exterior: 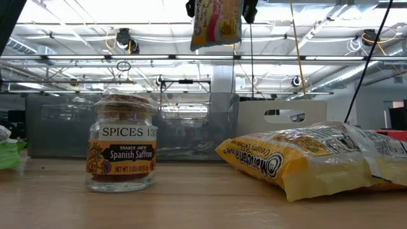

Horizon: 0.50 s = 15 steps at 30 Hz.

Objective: Pick & Place Food Item
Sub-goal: Put the blue pack into the left gray bin

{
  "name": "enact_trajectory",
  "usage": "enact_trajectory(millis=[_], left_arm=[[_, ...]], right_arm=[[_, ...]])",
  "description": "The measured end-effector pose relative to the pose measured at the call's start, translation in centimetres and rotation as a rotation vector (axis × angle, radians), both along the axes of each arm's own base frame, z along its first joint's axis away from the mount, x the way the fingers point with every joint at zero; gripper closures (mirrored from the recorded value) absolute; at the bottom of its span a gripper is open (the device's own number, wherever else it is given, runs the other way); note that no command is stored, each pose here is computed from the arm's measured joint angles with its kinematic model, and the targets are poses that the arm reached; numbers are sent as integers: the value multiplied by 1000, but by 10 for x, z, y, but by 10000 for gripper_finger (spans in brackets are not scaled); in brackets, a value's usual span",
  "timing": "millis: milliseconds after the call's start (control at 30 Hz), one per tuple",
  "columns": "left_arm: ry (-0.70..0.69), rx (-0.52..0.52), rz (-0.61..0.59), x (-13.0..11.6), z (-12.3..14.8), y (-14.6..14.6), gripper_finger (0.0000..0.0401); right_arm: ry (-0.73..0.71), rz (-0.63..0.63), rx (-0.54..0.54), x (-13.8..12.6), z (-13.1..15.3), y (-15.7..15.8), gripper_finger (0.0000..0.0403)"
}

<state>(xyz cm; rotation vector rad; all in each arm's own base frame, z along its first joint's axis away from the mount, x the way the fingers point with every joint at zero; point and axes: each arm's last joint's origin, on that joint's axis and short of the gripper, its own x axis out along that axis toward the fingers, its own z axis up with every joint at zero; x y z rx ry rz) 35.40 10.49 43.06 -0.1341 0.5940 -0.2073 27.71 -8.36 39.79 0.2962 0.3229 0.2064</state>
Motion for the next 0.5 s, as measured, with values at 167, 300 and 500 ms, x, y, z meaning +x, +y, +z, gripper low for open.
enact_trajectory(millis=[167,300,500], left_arm=[[38,-12,33,-12,2,8,399],[56,-16,73,-27,9,13,399],[60,5,106,-55,24,13,399]], right_arm=[[-11,-25,6,-4,3,-5,294],[-24,-59,13,-11,7,-11,245],[-35,-109,22,-20,11,-21,205]])
